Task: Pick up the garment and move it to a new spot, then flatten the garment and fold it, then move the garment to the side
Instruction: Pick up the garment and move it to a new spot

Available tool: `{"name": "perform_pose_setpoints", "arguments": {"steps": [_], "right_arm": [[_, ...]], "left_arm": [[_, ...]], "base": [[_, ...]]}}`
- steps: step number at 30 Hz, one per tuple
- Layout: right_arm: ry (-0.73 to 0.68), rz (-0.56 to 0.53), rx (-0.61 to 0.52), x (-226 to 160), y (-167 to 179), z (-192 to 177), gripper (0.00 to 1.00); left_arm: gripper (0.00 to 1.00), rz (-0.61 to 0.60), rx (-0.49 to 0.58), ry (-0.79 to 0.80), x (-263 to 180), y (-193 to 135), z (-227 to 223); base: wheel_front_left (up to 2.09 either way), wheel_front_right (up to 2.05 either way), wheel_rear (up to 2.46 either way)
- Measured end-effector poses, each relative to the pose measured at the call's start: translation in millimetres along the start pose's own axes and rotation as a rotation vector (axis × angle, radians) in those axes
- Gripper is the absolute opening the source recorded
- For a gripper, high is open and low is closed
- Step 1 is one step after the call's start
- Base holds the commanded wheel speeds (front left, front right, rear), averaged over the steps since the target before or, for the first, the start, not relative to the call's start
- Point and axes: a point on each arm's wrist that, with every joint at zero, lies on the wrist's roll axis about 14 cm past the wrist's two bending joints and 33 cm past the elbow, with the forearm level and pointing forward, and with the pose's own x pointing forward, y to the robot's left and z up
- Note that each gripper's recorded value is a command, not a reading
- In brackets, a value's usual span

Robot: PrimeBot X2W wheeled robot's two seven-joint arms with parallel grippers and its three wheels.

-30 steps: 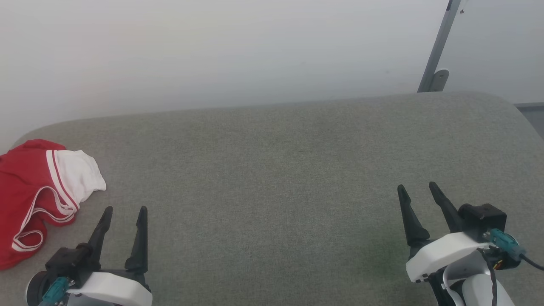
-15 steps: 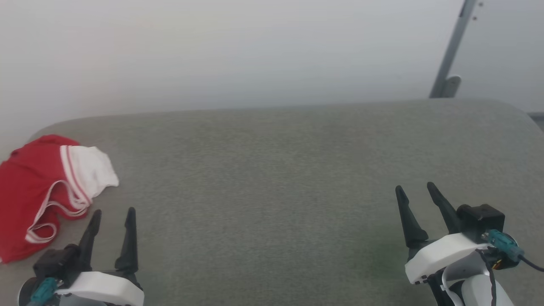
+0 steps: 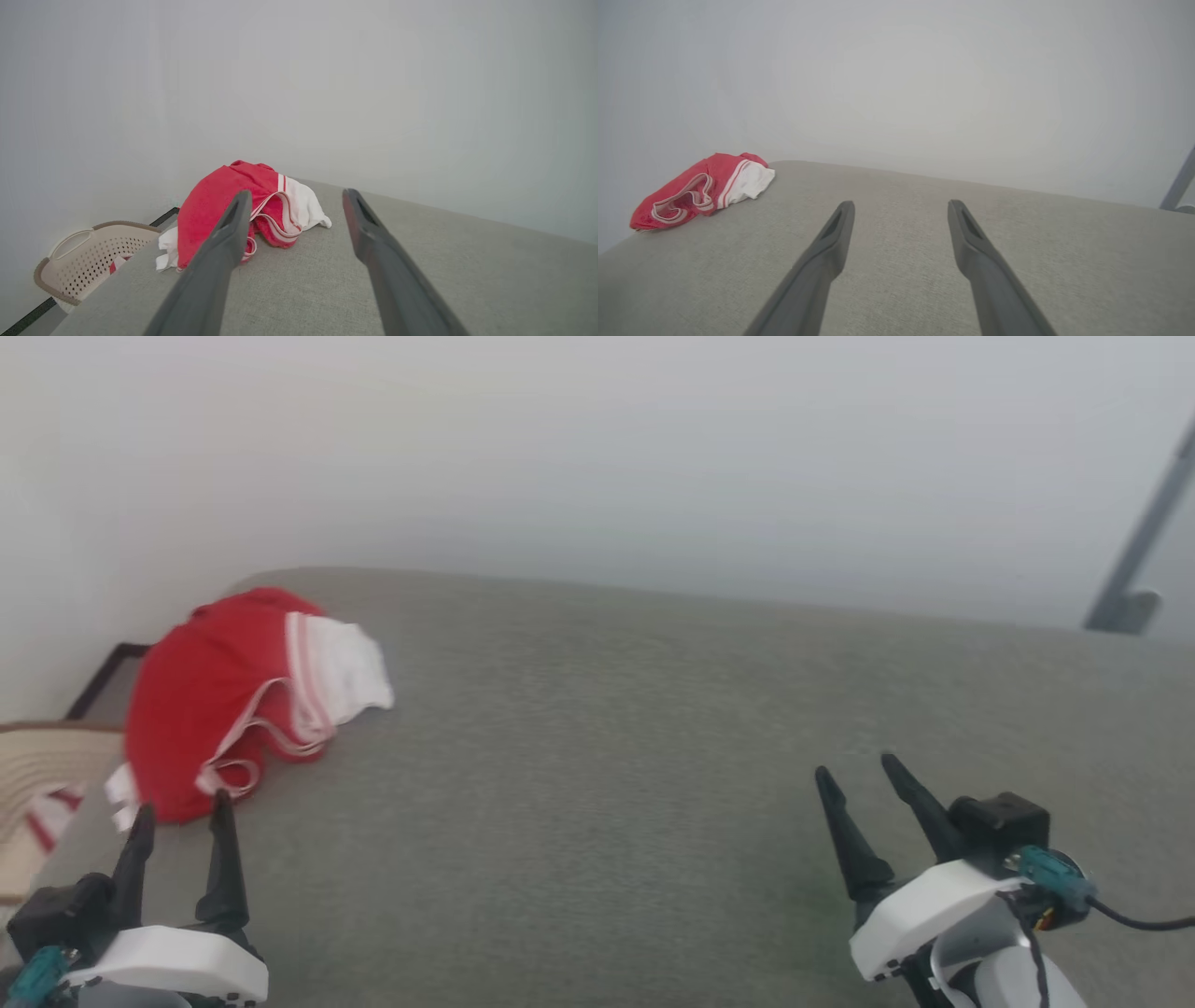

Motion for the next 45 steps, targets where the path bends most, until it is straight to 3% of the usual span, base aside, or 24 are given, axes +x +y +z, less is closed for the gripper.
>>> {"name": "perform_pose_setpoints", "arguments": {"steps": [9, 16, 29, 45], "right_arm": [[0.023, 0.186, 0.002, 22, 62, -5, 1.00], [0.032, 0.246, -0.003, 29, 81, -8, 1.00], [0.058, 0.233, -0.008, 35, 69, -16, 1.00], [0.119, 0.179, -0.029, 60, 24, -36, 1.00]], "left_arm": [[1.00, 0.149, 0.008, -0.022, -36, 52, 16], [1.00, 0.194, -0.002, -0.027, -52, 66, 20], [1.00, 0.190, -0.006, 0.009, -36, 64, 17], [1.00, 0.135, 0.031, 0.063, 55, 53, 0]], "base": [[0.00, 0.00, 0.00], [0.00, 0.00, 0.00], [0.00, 0.00, 0.00], [0.00, 0.00, 0.00]]}}
